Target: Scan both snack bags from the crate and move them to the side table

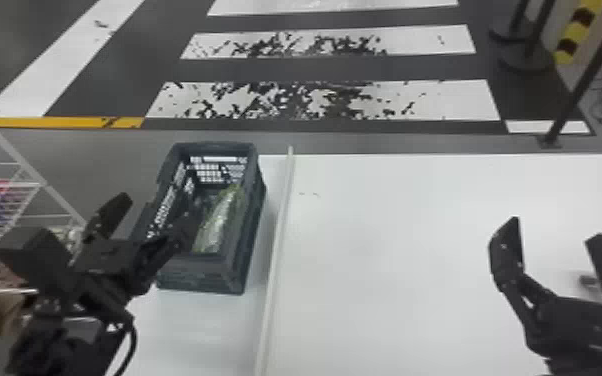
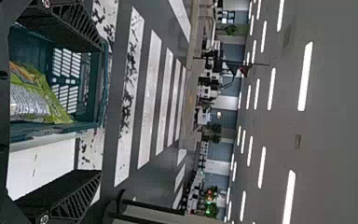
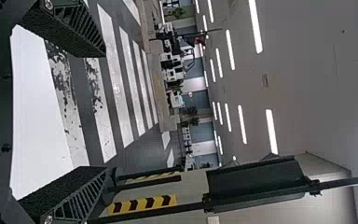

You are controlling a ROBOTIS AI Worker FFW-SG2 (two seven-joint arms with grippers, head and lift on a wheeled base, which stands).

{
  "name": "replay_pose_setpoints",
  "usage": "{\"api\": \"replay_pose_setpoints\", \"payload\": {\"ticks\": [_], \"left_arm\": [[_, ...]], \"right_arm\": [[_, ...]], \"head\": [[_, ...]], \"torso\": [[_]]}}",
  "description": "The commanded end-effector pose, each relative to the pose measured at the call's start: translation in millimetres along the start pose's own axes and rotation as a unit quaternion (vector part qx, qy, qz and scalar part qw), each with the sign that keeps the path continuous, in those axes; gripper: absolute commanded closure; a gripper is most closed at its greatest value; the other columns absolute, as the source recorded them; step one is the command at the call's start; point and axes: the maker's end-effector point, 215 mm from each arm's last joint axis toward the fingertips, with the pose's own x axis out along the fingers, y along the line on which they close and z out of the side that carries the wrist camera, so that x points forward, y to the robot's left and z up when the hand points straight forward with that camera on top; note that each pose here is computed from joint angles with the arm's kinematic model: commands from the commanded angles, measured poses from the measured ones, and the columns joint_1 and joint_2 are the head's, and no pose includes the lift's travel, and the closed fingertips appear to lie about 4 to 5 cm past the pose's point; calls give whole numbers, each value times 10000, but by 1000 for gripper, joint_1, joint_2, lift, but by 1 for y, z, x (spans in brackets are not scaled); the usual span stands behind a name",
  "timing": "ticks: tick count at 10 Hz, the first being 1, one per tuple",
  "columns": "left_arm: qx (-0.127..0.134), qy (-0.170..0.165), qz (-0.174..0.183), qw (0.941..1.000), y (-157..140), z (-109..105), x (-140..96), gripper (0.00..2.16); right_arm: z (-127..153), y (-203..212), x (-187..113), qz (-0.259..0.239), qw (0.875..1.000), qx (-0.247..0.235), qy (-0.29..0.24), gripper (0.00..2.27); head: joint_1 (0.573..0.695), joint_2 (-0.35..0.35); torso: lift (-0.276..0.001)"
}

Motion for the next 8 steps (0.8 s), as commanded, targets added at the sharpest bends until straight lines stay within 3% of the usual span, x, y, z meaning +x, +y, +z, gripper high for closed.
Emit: {"api": "replay_pose_setpoints", "payload": {"ticks": [1, 4, 8], "left_arm": [[61, 125, 174, 9998, 8, 1, 13, 73], [1, 1060, 518, 9930, 33, -33, 52, 87], [-262, 1686, 467, 9842, 32, -66, 103, 107]], "right_arm": [[0, -1, -1, 23, 10000, -32, -6, 63], [-7, 8, -3, 119, 9998, -118, 69, 63], [-19, 17, -12, 190, 9992, -261, 232, 63]], "head": [[695, 141], [695, 168], [695, 191]], "torso": [[-29], [-29], [-29]]}}
